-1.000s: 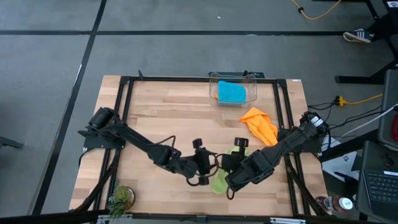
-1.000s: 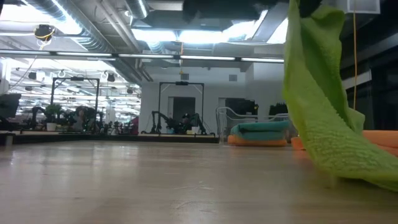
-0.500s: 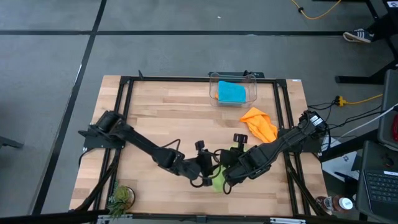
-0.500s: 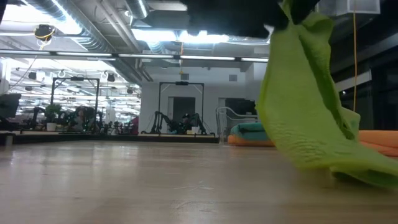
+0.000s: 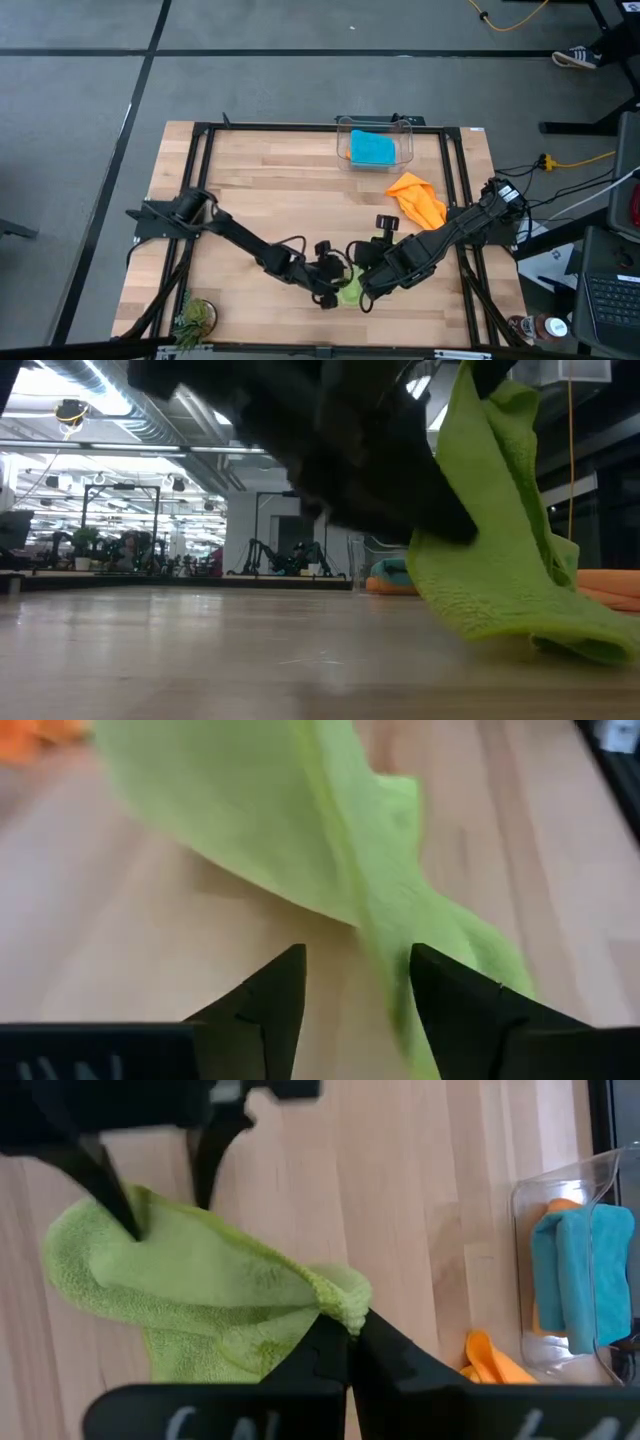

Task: Fold microfiber towels
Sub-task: Fold the green microfiber cloth

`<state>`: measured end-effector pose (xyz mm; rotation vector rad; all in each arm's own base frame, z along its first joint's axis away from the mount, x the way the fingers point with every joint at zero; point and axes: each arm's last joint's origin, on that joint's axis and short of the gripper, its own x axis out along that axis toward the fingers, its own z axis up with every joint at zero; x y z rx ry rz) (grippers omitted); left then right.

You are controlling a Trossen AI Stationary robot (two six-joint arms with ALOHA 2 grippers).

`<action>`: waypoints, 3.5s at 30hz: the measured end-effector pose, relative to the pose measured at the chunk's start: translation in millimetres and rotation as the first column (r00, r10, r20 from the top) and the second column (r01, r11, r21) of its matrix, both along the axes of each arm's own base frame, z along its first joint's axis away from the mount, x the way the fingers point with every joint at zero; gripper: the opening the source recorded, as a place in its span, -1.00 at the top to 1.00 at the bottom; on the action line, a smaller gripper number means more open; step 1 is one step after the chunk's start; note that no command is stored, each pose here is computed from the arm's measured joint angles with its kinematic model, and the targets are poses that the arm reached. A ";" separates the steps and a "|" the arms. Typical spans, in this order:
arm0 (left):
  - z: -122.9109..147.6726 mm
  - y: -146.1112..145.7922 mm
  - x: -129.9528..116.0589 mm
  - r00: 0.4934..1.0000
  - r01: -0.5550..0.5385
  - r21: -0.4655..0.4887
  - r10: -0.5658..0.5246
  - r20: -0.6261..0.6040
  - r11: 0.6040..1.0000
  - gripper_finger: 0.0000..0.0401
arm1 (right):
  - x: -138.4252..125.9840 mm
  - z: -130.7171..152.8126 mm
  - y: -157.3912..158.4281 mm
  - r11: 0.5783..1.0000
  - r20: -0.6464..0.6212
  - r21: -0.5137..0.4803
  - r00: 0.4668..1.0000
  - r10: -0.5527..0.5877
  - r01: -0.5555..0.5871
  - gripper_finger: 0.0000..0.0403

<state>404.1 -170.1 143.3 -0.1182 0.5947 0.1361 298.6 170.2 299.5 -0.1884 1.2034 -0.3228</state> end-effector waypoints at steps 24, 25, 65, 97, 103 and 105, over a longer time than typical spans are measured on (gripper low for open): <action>-25.3 -17.3 -6.4 0.988 0.115 -0.043 -0.118 -0.094 0.992 0.14 | -0.2 0.3 0.0 1.000 -0.001 -0.001 1.000 0.003 -0.003 0.99; -25.3 -17.8 -6.7 0.988 0.116 -0.043 -0.120 -0.094 0.992 0.16 | -0.2 0.3 0.0 1.000 -0.001 -0.001 1.000 0.003 -0.003 0.99; 260.6 9.3 -136.8 0.973 -0.036 0.043 0.045 -0.228 0.998 1.00 | 0.3 86.0 -6.8 0.969 0.105 0.121 0.973 0.205 -0.217 0.99; 88.3 69.6 -148.9 0.636 -0.328 0.347 0.477 -0.606 0.878 1.00 | 76.1 -80.9 -144.9 0.970 0.048 -0.082 0.971 0.232 -0.228 0.99; 85.2 74.8 -146.2 0.645 -0.352 0.362 0.503 -0.575 0.864 1.00 | 75.0 -80.4 -149.9 0.973 0.033 -0.116 0.978 0.205 -0.200 0.98; 85.0 72.9 -146.6 0.647 -0.348 0.352 0.494 -0.581 0.869 1.00 | 73.2 -81.1 -147.0 0.971 0.014 -0.115 0.977 0.214 -0.211 0.98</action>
